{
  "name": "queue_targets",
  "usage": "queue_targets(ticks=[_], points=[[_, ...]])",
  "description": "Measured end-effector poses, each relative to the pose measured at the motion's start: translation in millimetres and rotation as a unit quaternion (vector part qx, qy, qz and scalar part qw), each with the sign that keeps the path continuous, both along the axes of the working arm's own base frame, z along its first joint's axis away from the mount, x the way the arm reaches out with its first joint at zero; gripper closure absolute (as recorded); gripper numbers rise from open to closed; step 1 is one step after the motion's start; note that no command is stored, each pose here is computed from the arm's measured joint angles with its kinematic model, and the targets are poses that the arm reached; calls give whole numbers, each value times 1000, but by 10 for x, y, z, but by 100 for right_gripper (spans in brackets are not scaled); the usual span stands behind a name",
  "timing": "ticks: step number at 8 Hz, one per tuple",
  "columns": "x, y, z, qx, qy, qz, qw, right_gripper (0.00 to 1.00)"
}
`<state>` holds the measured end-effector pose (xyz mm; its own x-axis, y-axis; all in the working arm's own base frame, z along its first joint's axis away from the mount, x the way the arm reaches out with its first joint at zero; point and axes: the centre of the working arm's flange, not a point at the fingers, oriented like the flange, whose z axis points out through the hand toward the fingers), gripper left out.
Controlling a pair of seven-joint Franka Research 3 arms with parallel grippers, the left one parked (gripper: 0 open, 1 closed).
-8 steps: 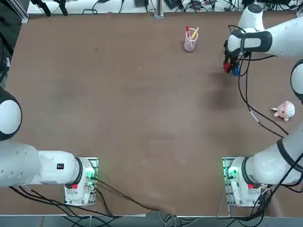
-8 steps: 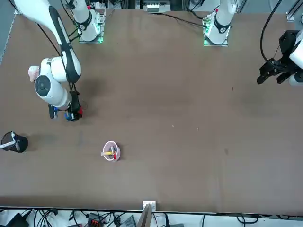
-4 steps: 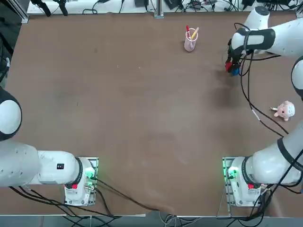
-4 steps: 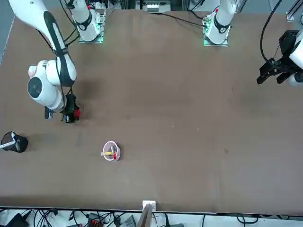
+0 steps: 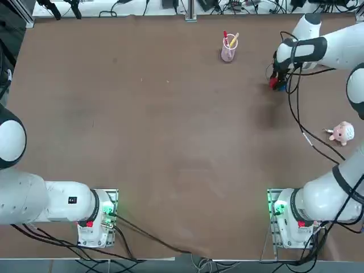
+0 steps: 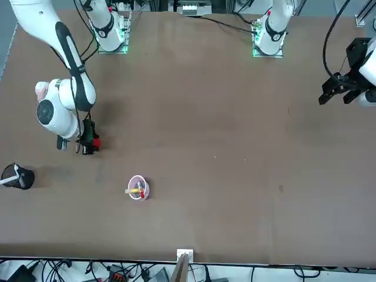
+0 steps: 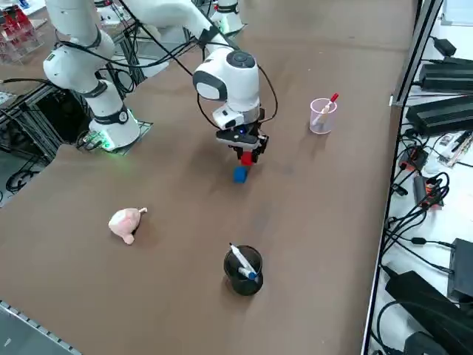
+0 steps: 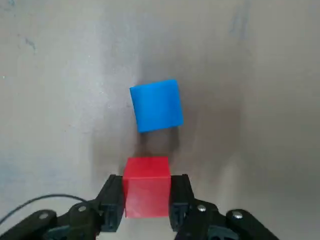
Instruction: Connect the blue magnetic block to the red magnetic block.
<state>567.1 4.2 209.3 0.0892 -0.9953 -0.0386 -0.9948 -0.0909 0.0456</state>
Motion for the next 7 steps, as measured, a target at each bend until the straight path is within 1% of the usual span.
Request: queue_targets(ticks=[3, 7], points=[[-12, -8, -59, 0, 5, 1, 1000, 52], [-15, -138, -68, 1, 5, -2, 1000, 52]])
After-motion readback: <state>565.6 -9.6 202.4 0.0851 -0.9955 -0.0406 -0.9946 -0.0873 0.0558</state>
